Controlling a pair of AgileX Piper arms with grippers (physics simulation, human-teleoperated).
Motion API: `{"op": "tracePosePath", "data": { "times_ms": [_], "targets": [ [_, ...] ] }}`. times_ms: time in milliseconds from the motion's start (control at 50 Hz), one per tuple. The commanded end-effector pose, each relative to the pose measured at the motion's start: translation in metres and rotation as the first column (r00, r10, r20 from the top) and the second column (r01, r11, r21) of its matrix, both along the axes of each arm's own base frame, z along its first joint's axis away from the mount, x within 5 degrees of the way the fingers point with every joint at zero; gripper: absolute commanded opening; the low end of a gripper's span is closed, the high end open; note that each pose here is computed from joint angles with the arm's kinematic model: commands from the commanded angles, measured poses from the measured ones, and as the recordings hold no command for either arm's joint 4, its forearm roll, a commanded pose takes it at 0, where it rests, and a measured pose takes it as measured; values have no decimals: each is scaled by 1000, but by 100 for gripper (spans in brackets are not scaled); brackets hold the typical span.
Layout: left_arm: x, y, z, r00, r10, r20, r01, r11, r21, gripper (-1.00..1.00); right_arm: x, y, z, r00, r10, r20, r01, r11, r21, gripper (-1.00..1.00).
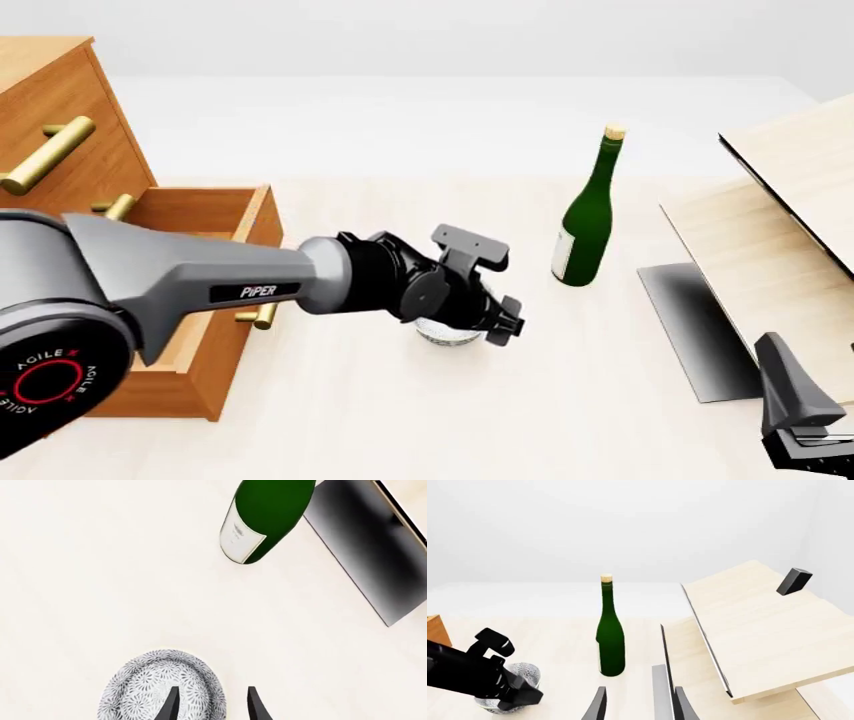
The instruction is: Put the bowl in the bottom drawer of the cabinet.
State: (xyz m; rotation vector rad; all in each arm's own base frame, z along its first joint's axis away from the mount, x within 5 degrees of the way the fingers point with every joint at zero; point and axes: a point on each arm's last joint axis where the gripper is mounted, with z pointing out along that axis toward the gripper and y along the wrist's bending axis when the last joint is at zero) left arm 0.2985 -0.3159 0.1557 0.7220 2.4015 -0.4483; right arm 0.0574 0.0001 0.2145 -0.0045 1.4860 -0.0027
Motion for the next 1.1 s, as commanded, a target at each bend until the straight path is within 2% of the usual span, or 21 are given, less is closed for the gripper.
{"op": "tracePosePath", "data": {
  "times_ms": [20, 1060, 1080, 1100],
  "targets": [
    [0, 1, -10, 1000, 11, -14, -11, 1000, 3, 100, 0, 0, 0, 1000, 0, 0, 0, 1000, 0, 100],
    [-7, -4, -26, 999, 26, -37, -26, 1000, -12, 100, 0, 0, 0, 1000, 0, 0, 0, 1000, 0, 100],
    [-8, -4, -27, 999, 25, -38, -26, 1000, -13, -100, 0, 0, 0, 1000, 0, 0, 0, 1000, 0, 100],
    [-9, -4, -28, 999, 23, -38, -24, 1000, -13, -100, 0, 0, 0, 1000, 0, 0, 0, 1000, 0, 100]
  ]
}}
